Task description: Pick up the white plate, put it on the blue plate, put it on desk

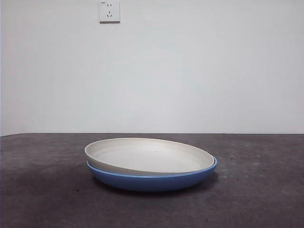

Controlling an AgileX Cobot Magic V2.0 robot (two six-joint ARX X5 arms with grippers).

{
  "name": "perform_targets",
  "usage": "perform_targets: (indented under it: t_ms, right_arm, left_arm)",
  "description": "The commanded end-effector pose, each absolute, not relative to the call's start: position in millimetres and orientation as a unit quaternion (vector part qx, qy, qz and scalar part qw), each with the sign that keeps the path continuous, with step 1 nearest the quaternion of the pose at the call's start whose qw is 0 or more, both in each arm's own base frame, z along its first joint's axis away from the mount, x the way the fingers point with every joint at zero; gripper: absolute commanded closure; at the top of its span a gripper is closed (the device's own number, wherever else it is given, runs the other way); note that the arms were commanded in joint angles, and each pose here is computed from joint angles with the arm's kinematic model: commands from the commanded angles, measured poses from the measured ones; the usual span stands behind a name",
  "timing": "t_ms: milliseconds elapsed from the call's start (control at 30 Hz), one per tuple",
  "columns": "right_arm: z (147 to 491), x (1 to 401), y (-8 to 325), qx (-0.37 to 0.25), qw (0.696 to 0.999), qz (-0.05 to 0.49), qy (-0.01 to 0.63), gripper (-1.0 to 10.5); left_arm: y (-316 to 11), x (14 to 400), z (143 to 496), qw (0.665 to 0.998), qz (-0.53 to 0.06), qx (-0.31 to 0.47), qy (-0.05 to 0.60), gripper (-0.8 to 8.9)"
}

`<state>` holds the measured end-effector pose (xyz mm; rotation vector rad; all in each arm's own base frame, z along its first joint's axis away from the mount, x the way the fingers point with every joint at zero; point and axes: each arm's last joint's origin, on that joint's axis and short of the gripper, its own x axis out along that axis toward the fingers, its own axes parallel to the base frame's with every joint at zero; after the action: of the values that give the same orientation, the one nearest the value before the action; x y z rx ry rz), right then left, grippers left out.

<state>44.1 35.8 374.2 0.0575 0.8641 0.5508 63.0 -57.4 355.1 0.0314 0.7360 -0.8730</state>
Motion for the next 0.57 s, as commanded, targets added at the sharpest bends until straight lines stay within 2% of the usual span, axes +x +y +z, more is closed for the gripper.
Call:
perform_targets:
  t_ms: [33, 167, 267, 300, 333, 367, 400, 433, 567]
  right_arm:
    - [376.5, 37.1, 30.6, 0.033, 0.876, 0.263, 0.404, 3.5]
    - [377.3, 31.0, 25.8, 0.037, 0.881, 0.264, 0.390, 3.5]
    - [377.8, 29.8, 24.6, 0.039, 0.884, 0.264, 0.385, 3.5]
    - [377.7, 29.8, 24.6, 0.039, 0.884, 0.264, 0.385, 4.3]
    - [377.7, 29.8, 24.6, 0.039, 0.883, 0.263, 0.386, 5.7]
    - [377.7, 29.8, 24.6, 0.039, 0.884, 0.263, 0.385, 7.6]
    - [377.9, 30.0, 24.7, 0.039, 0.884, 0.263, 0.384, 9.7]
    - [378.2, 30.3, 24.8, 0.039, 0.886, 0.262, 0.381, 9.1]
    - [379.4, 31.1, 25.4, 0.042, 0.888, 0.264, 0.374, 9.1]
  left_arm:
    - [-58.2, 63.6, 358.4, 0.844, -0.415, 0.013, 0.341, 1.96]
    - [-58.2, 63.6, 358.4, 0.844, -0.415, 0.012, 0.341, 2.14]
    - [-58.2, 63.6, 358.4, 0.844, -0.415, 0.013, 0.341, 3.19]
    - [-58.2, 63.6, 358.4, 0.844, -0.415, 0.013, 0.341, 3.93]
    - [-58.2, 63.6, 358.3, 0.843, -0.415, 0.013, 0.341, 4.84]
    - [-58.2, 63.6, 358.3, 0.843, -0.415, 0.013, 0.341, 6.08]
    - [-58.2, 63.6, 358.3, 0.843, -0.415, 0.013, 0.341, 7.88]
    - [-58.3, 63.6, 358.5, 0.844, -0.415, 0.013, 0.340, 7.99]
    - [-58.4, 63.8, 358.9, 0.845, -0.415, 0.012, 0.338, 7.86]
